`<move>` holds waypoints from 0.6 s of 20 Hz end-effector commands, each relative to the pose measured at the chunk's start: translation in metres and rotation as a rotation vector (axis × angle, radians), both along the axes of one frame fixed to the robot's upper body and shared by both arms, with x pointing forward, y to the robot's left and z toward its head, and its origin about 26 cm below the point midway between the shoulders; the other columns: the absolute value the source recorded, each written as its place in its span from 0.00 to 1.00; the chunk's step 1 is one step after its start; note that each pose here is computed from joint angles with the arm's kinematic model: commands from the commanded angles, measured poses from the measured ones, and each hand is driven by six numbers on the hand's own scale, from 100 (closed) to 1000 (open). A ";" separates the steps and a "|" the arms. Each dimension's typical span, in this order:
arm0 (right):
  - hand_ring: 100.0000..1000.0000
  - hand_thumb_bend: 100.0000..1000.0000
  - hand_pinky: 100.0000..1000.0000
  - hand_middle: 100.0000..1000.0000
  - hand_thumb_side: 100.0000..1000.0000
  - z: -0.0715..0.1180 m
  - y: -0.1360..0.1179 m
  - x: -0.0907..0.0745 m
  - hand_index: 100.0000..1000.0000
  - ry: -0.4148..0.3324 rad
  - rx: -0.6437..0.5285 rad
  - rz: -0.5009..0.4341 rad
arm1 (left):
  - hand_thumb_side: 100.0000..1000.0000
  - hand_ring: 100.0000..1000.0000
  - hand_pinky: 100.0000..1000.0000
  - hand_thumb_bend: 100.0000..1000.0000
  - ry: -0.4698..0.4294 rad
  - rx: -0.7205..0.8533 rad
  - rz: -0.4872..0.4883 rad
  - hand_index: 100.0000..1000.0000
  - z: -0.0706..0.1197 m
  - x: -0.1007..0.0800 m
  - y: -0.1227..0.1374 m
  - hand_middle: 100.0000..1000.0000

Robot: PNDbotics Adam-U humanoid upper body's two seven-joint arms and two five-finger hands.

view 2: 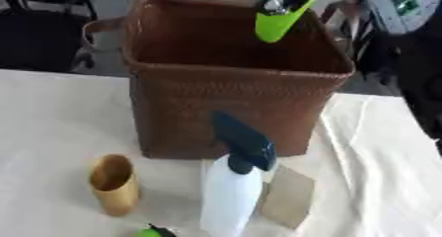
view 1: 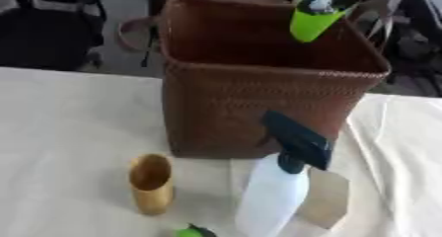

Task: Pick up objects on the table and place them in the box.

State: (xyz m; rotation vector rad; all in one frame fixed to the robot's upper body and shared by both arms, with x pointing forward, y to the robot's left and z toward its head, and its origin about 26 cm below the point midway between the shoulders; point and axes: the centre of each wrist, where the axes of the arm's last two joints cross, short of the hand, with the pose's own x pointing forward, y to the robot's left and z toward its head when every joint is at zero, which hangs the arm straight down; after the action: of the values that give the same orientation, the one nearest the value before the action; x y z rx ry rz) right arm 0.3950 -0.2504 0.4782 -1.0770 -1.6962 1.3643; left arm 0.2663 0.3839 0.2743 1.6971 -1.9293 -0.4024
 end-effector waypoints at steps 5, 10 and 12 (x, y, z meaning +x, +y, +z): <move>0.30 0.00 0.00 0.35 0.10 0.007 -0.001 -0.017 0.43 -0.138 0.036 0.026 | 0.96 0.88 0.95 0.00 -0.012 0.017 -0.013 0.75 0.007 -0.002 -0.001 0.81; 0.40 0.00 0.04 0.39 0.21 -0.002 0.001 -0.011 0.48 -0.173 0.052 0.032 | 0.96 0.88 0.95 0.00 -0.010 0.013 -0.014 0.75 0.006 -0.002 -0.001 0.81; 0.44 0.00 0.09 0.44 0.32 -0.006 0.003 -0.013 0.54 -0.213 0.032 0.040 | 0.96 0.88 0.95 0.00 -0.005 0.003 -0.017 0.75 0.003 -0.001 -0.001 0.81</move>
State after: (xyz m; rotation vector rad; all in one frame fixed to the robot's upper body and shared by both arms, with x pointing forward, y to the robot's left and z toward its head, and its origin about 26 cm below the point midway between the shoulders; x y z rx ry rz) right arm 0.3935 -0.2414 0.4590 -1.1378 -1.8620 1.3006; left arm 0.2671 0.3824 0.2710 1.6718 -1.9348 -0.4004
